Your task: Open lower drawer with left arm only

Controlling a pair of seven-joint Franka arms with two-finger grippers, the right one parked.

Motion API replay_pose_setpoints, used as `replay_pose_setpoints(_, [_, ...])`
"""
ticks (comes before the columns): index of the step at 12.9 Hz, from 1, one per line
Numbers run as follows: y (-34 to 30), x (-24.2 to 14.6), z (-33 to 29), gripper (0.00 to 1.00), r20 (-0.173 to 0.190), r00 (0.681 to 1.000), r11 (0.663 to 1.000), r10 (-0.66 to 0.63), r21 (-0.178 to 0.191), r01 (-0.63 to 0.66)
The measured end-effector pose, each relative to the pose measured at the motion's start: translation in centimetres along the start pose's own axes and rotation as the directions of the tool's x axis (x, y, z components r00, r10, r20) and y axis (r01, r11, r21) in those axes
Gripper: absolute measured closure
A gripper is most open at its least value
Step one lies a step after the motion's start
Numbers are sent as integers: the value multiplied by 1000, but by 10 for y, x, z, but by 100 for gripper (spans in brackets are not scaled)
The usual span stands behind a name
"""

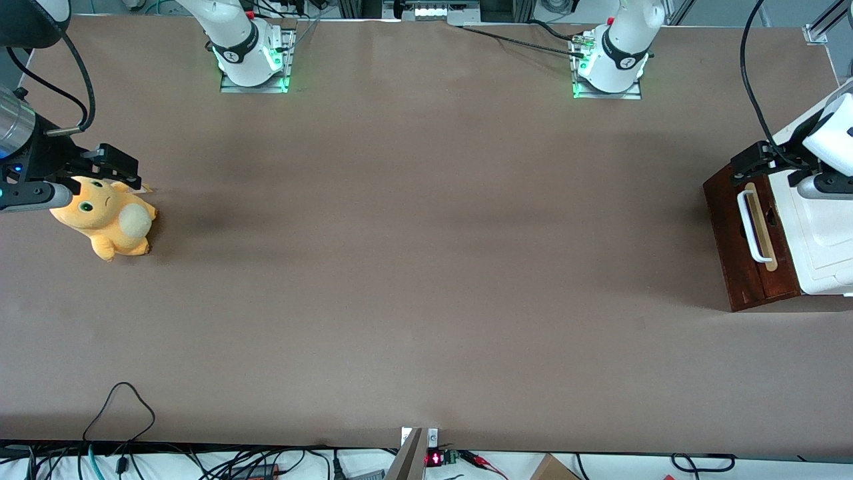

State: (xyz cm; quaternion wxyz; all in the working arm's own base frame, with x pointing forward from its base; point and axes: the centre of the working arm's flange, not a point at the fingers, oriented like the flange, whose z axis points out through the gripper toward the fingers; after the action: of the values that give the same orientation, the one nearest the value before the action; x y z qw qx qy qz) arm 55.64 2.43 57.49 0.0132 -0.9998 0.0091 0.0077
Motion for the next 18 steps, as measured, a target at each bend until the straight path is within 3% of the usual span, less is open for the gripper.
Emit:
replay_pose_setpoints(7, [0, 0, -4, 0, 0, 1000, 1000, 4, 0, -4])
replay_pose_setpoints(12, [0, -1, -1, 0, 21, 1000, 1000, 8, -3, -8])
replay_pose_setpoints(16, [4, -1, -1, 0, 23, 1000, 999, 5, -46, -4])
replay_pose_setpoints(18, [5, -2, 0, 0, 32, 999, 999, 5, -49, -3])
